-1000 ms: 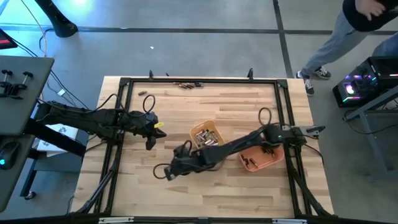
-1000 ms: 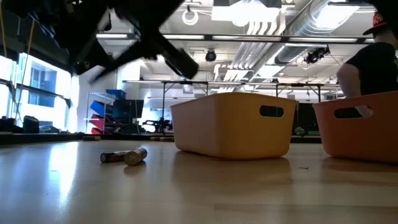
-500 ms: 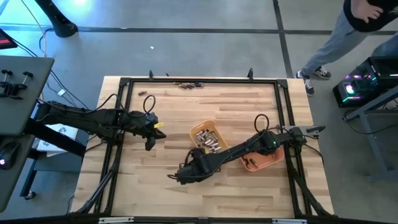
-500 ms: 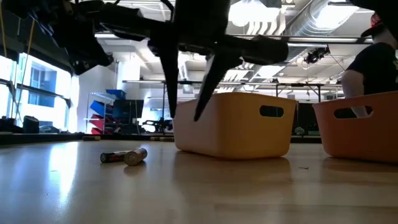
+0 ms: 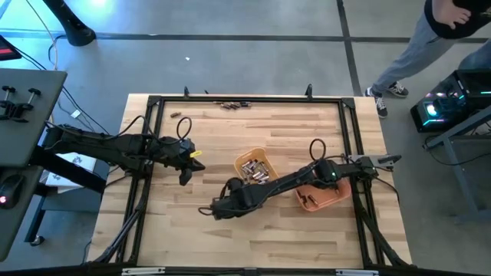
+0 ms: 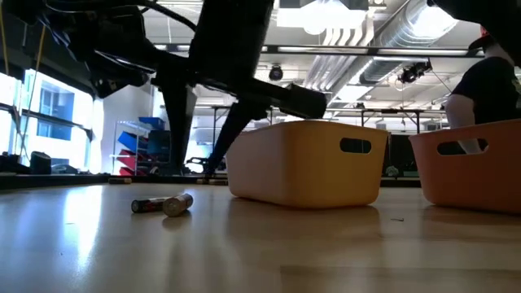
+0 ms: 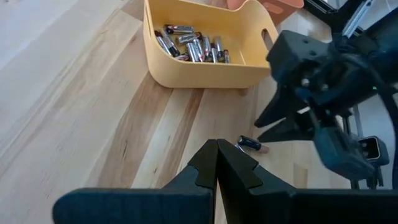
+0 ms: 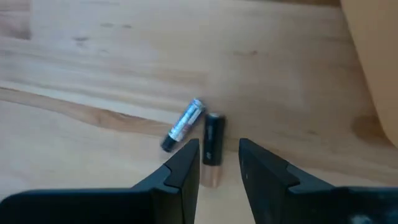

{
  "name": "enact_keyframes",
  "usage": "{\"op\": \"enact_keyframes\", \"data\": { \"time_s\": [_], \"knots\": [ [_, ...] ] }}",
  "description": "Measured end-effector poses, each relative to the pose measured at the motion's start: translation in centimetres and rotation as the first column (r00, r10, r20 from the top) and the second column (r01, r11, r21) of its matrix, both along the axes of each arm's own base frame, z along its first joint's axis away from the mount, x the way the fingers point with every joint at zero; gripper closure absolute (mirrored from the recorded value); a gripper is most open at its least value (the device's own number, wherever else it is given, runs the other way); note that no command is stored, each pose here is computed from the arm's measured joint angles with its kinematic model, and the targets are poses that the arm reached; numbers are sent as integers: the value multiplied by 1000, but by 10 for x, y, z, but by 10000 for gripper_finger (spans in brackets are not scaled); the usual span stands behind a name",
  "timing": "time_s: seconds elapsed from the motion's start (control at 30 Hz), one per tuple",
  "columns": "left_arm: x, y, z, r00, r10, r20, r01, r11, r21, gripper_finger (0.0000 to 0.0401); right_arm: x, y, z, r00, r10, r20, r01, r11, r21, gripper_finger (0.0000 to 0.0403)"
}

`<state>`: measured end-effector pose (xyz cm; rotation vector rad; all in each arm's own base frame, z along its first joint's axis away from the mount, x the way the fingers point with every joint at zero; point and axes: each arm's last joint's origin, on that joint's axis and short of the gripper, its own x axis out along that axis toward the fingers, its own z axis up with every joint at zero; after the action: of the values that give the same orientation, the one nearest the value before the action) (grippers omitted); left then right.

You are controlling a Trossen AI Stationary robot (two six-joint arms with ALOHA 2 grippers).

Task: Sort batteries
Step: Put the black battery into the orange bin

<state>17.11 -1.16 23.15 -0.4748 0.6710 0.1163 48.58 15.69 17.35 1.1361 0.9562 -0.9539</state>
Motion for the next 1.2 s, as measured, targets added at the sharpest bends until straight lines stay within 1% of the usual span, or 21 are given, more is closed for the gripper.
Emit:
{"op": "enact_keyframes", "data": {
  "time_s": [0.1,0.17,0.3,0.43,0.63,0.8,1.07,1.2],
  "knots": [
    [0,0,0,1000,0,-1,0,1000,0,400,3,1,1,999,22,31,-23,1000,1,296],
    [0,0,0,1000,2,2,-2,1000,1,400,2,1,1,999,34,15,-34,999,-2,296],
    [0,0,0,1000,4,2,-4,1000,3,400,2,3,-9,999,39,-20,-39,999,26,296],
    [0,0,0,1000,8,3,-8,1000,7,400,6,4,-12,999,38,10,-38,999,38,296],
    [0,1,1,1000,26,6,-26,999,20,400,7,1,-17,999,52,-1,-52,998,17,296],
    [0,1,1,1000,28,7,-28,999,22,400,9,2,-31,998,65,-25,-64,997,30,296],
    [1,1,1,1000,28,9,-28,999,21,400,12,0,-29,998,66,1,-66,996,53,296],
    [1,1,1,1000,28,9,-28,999,21,400,12,0,-29,995,95,-6,-94,993,70,302]
  ]
}}
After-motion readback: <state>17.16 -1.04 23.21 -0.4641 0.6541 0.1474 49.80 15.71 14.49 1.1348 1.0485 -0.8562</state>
